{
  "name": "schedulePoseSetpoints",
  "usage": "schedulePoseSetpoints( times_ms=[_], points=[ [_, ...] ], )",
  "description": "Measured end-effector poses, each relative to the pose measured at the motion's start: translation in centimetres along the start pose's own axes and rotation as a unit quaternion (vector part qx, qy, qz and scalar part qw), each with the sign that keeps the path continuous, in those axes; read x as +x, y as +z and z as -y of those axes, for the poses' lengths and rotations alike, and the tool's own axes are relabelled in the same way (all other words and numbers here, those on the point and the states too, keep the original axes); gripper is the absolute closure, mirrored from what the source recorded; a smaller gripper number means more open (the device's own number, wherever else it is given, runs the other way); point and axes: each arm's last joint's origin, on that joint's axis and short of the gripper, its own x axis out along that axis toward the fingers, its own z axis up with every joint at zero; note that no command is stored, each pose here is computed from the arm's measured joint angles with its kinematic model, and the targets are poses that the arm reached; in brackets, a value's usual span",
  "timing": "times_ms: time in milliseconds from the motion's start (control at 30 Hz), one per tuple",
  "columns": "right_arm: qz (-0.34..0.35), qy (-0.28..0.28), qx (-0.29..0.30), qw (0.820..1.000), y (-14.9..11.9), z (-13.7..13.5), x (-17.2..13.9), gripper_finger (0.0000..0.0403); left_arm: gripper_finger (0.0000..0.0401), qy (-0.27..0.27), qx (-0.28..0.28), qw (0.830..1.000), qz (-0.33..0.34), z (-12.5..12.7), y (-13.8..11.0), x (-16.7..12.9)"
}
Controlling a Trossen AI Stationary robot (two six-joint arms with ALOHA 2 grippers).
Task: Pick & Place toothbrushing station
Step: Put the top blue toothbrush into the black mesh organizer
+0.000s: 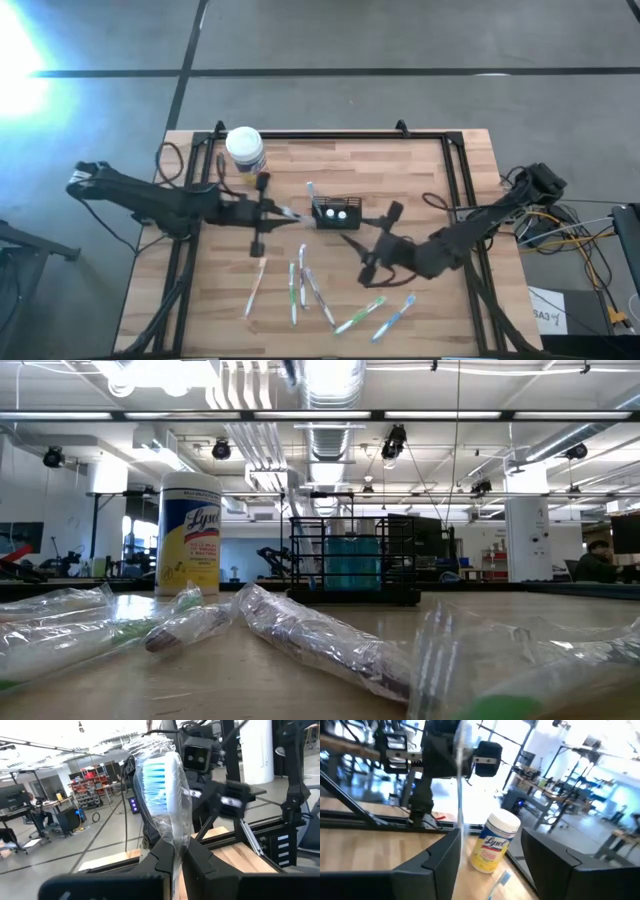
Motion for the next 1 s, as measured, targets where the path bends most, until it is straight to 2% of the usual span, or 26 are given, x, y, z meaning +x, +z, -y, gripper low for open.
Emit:
schedulePoseSetpoints(
  times_ms=[167, 333, 400, 500, 733, 1000],
  points=[
    [0.007, 0.026, 0.071, 0.997, -2.0, 2.4, -1.9, 0.0244, 0.0384, 0.032, -0.021, 0.999, 0.008, -0.1, -2.5, -3.2],
    [-0.007, 0.028, 0.092, 0.995, -6.6, 3.7, -2.6, 0.0316, 0.0384, 0.092, -0.035, 0.995, 0.026, 0.4, -7.5, -5.0],
    [-0.010, 0.037, 0.106, 0.994, -8.3, 3.9, -2.8, 0.0349, 0.0384, 0.107, -0.043, 0.992, 0.053, 0.3, -8.7, -5.3],
    [-0.011, 0.042, 0.125, 0.991, -10.8, 3.9, -2.9, 0.0386, 0.0384, 0.122, -0.047, 0.990, 0.055, 0.0, -9.8, -5.1],
    [0.006, 0.039, 0.130, 0.991, -14.4, 4.0, -3.6, 0.0390, 0.0384, 0.113, -0.043, 0.993, -0.002, -1.5, -10.1, -1.1],
    [0.025, 0.042, 0.150, 0.987, -16.0, 4.7, -4.5, 0.0390, 0.0384, 0.139, -0.031, 0.989, -0.040, -3.3, -11.4, 2.7]
  ],
)
